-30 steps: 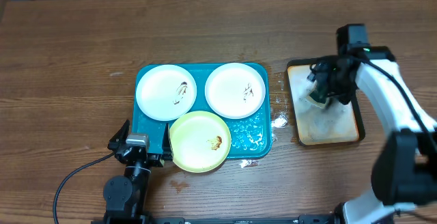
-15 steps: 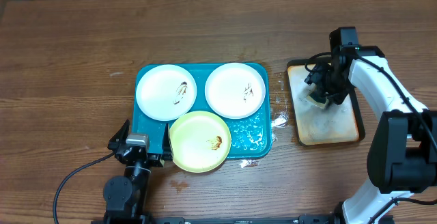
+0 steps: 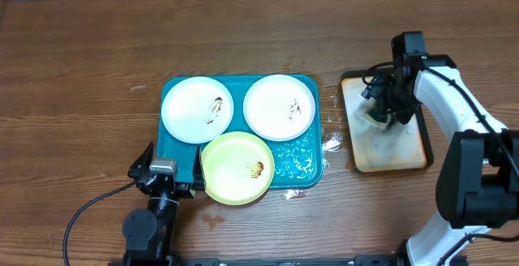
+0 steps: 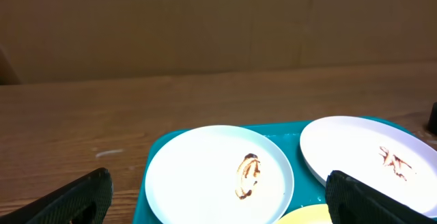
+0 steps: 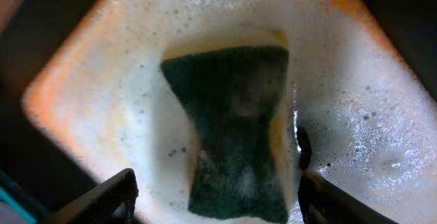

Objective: Clean dirty plates on tray and stack at the side
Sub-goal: 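Lower the right gripper and close it on the green sponge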

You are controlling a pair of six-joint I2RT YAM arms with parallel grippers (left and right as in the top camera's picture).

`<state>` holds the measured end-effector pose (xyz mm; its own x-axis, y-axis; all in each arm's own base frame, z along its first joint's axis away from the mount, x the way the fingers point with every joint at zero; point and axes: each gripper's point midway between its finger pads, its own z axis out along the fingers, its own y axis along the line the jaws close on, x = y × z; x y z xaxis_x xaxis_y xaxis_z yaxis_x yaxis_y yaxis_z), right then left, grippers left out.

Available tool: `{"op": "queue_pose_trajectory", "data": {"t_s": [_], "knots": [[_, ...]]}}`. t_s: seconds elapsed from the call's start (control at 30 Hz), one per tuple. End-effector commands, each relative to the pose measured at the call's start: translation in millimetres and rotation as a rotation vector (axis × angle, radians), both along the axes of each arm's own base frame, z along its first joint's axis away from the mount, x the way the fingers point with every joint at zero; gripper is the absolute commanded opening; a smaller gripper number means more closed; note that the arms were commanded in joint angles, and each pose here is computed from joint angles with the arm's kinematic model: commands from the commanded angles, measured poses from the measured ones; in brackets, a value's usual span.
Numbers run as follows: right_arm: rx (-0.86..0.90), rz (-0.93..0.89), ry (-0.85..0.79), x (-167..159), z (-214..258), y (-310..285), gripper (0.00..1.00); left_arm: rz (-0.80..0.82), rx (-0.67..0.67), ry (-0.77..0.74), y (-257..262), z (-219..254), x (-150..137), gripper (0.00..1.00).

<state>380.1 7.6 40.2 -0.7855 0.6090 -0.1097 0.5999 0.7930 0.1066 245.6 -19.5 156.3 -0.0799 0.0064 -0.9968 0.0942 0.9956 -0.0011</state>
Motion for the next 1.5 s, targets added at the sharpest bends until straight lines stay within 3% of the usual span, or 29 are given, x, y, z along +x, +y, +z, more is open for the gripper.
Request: {"op": "queue_pose_trajectory", "data": {"t_s": [0.0, 0.1, 0.2, 0.27, 0.33, 0.37, 0.7, 0.73, 0.77, 0.83, 0.87, 0.93, 1.17, 1.37, 1.4, 1.47], "knots": [[-0.021, -0.009, 0.033, 2, -15, -7, 0.77, -0.005, -0.011, -0.005, -1, 0, 0, 1.0], [-0.022, -0.004, 0.043, 2, -21, -7, 0.77, -0.005, -0.011, -0.006, -1, 0, 0, 1.0], [-0.024, 0.006, 0.043, 3, -24, -7, 0.67, -0.005, -0.011, -0.005, -1, 0, 0, 1.0], [-0.024, 0.007, 0.038, 5, -24, -7, 0.48, -0.005, -0.011, -0.005, -1, 0, 0, 1.0], [-0.024, 0.009, 0.037, 5, -24, -7, 0.15, -0.005, -0.011, -0.005, -1, 0, 0, 1.0], [-0.024, 0.009, 0.037, 5, -24, -7, 0.04, -0.004, -0.011, -0.005, 0, 0, 0, 1.0], [-0.025, 0.013, 0.041, 4, -24, -7, 0.04, -0.005, -0.011, -0.005, -1, 0, 0, 1.0], [-0.025, 0.013, 0.042, 3, -24, -7, 0.11, -0.005, -0.011, -0.005, -1, 0, 0, 1.0], [-0.026, 0.018, 0.042, 3, -24, -7, 0.42, -0.005, -0.011, -0.005, -1, 0, 0, 1.0], [-0.03, 0.044, 0.032, 6, -24, -7, 0.75, -0.004, -0.011, -0.005, 0, 0, 0, 1.0], [-0.034, 0.052, 0.027, 7, -24, -8, 0.8, -0.005, -0.011, -0.005, -1, 0, 0, 1.0], [-0.041, 0.068, 0.016, 10, -23, -9, 1.0, -0.005, -0.011, -0.005, -1, 0, 0, 1.0], [-0.053, 0.101, -0.042, 24, -21, -11, 1.0, -0.005, -0.011, -0.005, -1, 0, 0, 1.0], [-0.053, 0.026, -0.074, 31, -19, -33, 0.99, -0.005, -0.011, -0.005, -1, 0, 0, 1.0], [-0.05, 0.008, -0.074, 31, -19, -38, 0.95, -0.005, -0.011, -0.005, -1, 0, 0, 1.0], [-0.048, -0.016, -0.067, 29, -19, -48, 0.77, -0.005, -0.011, -0.005, -1, 0, 0, 1.0]]}}
